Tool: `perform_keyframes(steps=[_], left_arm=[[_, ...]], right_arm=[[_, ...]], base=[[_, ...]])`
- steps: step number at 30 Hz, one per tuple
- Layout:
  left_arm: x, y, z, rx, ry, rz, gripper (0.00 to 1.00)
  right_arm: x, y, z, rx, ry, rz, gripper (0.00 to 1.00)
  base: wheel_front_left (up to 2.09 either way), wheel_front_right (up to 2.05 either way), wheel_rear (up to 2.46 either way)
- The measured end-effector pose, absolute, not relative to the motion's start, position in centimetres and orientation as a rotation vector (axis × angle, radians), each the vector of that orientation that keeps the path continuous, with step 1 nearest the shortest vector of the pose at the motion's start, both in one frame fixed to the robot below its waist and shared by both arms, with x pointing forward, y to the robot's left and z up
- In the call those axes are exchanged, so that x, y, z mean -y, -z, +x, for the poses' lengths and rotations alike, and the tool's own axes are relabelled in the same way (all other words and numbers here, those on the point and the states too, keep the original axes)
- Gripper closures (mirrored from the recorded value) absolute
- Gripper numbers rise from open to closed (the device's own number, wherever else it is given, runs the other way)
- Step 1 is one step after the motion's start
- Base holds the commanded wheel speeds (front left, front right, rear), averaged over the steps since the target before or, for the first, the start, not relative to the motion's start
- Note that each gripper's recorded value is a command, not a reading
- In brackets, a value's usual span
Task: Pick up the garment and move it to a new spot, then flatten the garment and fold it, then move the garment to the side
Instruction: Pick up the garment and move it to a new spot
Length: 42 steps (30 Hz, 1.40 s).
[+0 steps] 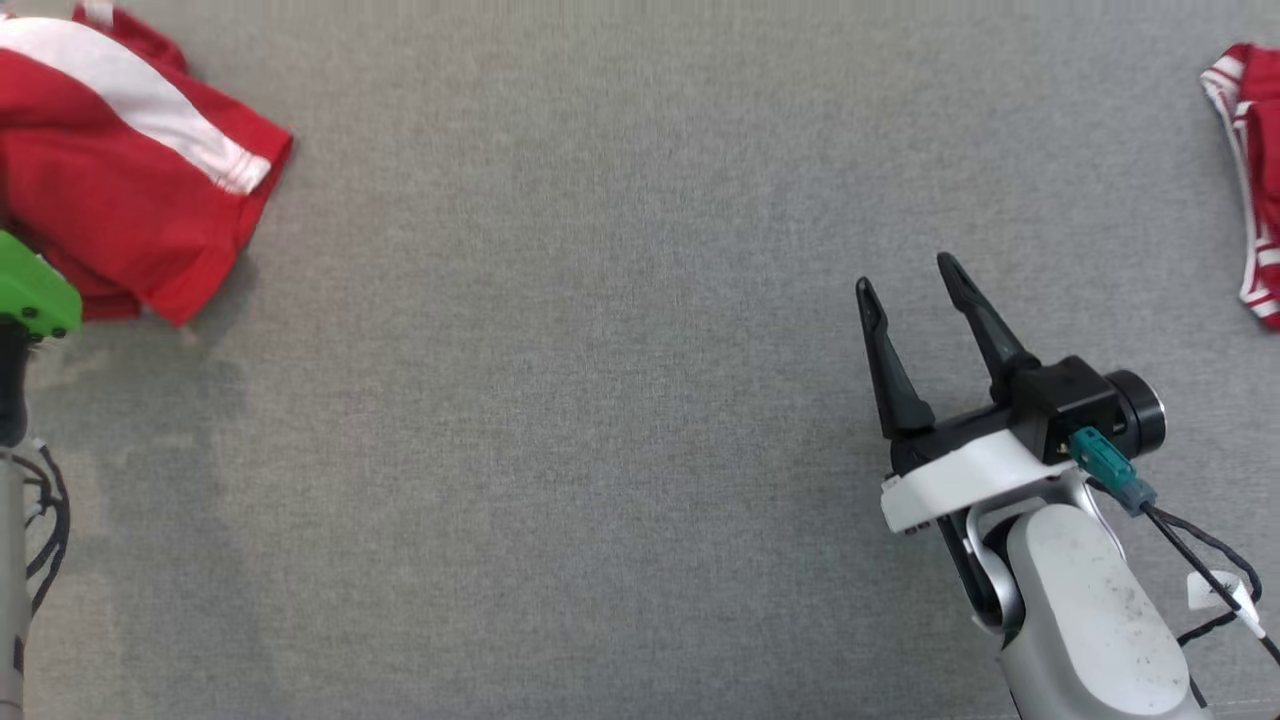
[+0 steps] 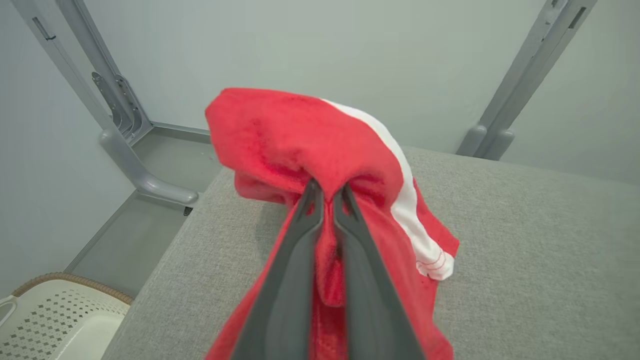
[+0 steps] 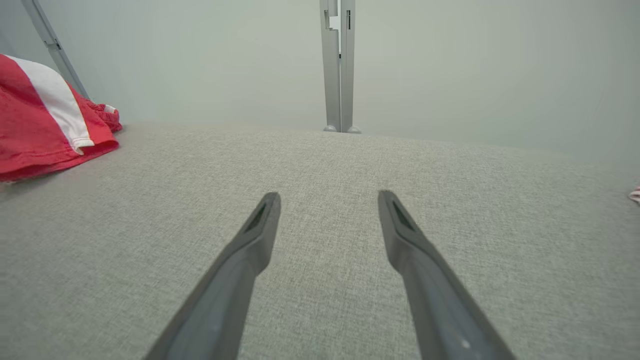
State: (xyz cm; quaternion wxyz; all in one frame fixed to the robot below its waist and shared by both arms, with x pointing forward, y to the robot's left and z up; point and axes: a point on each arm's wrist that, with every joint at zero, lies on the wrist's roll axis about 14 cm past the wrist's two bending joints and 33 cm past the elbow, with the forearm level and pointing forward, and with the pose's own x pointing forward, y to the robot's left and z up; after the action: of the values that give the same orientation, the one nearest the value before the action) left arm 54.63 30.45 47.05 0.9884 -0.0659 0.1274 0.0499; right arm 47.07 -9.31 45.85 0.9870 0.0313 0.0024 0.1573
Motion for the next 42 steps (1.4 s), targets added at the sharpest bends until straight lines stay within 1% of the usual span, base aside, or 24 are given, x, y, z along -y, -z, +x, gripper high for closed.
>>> perform_keyframes(steps=[6,11,14,17,20,22,25,31,35,36,37,38,39,42], left_arm=[[-25.2,-54.5,54.8,-0.085,0.068,-0.105,1.0],[-18.2,-59.7,53.9,0.037,0.258,-0.099,1.0],[-13.5,-61.7,53.2,0.098,0.362,-0.139,1.0],[-8.7,-62.3,52.4,0.133,0.442,-0.188,1.0],[-3.9,-60.4,51.3,0.095,0.514,-0.278,1.0],[-0.8,-57.7,50.4,0.029,0.562,-0.301,1.0],[2.4,-52.9,49.0,-0.094,0.604,-0.334,1.0],[5.3,-44.7,45.8,-0.305,0.671,-0.325,1.0],[6.0,-42.4,44.5,-0.364,0.686,-0.339,1.0],[6.0,-42.3,44.4,-0.363,0.685,-0.341,0.93],[5.9,-42.5,44.4,-0.351,0.685,-0.343,0.71],[5.9,-42.8,44.4,-0.339,0.687,-0.345,0.16],[6.0,-43.1,44.3,-0.325,0.692,-0.347,0.0],[6.0,-44.6,44.2,-0.278,0.696,-0.362,0.0]], right_arm=[[10.8,-48.9,45.4,0.054,-0.272,0.08,0.0],[13.2,-50.9,43.7,0.098,-0.207,0.082,0.0],[15.1,-51.3,42.5,0.104,-0.154,0.077,0.0],[16.9,-51.5,41.5,0.108,-0.103,0.07,0.0],[18.4,-51.6,40.8,0.109,-0.059,0.069,0.0],[19.3,-51.5,40.4,0.105,-0.034,0.065,0.0],[20.1,-51.1,40.4,0.094,-0.012,0.063,0.0],[21.3,-49.8,40.6,0.058,0.024,0.064,0.0],[22.3,-49.2,40.4,0.039,0.053,0.059,0.0],[22.3,-49.2,40.4,0.039,0.054,0.059,0.0],[22.3,-49.3,40.4,0.041,0.053,0.059,0.0],[22.2,-49.3,40.4,0.042,0.05,0.06,0.0],[22.0,-49.4,40.4,0.044,0.045,0.062,0.0],[21.4,-49.8,40.5,0.055,0.026,0.066,0.0]], base=[[0.0,0.0,0.0],[0.0,0.0,0.0],[0.0,0.0,0.0],[0.0,0.0,0.0],[0.0,0.0,0.0],[0.0,0.0,0.0],[0.0,0.0,0.0],[0.0,0.0,0.0],[0.0,0.0,0.0],[0.0,0.0,0.0],[0.0,0.0,0.0],[0.0,0.0,0.0],[0.0,0.0,0.0],[0.0,0.0,0.0]])
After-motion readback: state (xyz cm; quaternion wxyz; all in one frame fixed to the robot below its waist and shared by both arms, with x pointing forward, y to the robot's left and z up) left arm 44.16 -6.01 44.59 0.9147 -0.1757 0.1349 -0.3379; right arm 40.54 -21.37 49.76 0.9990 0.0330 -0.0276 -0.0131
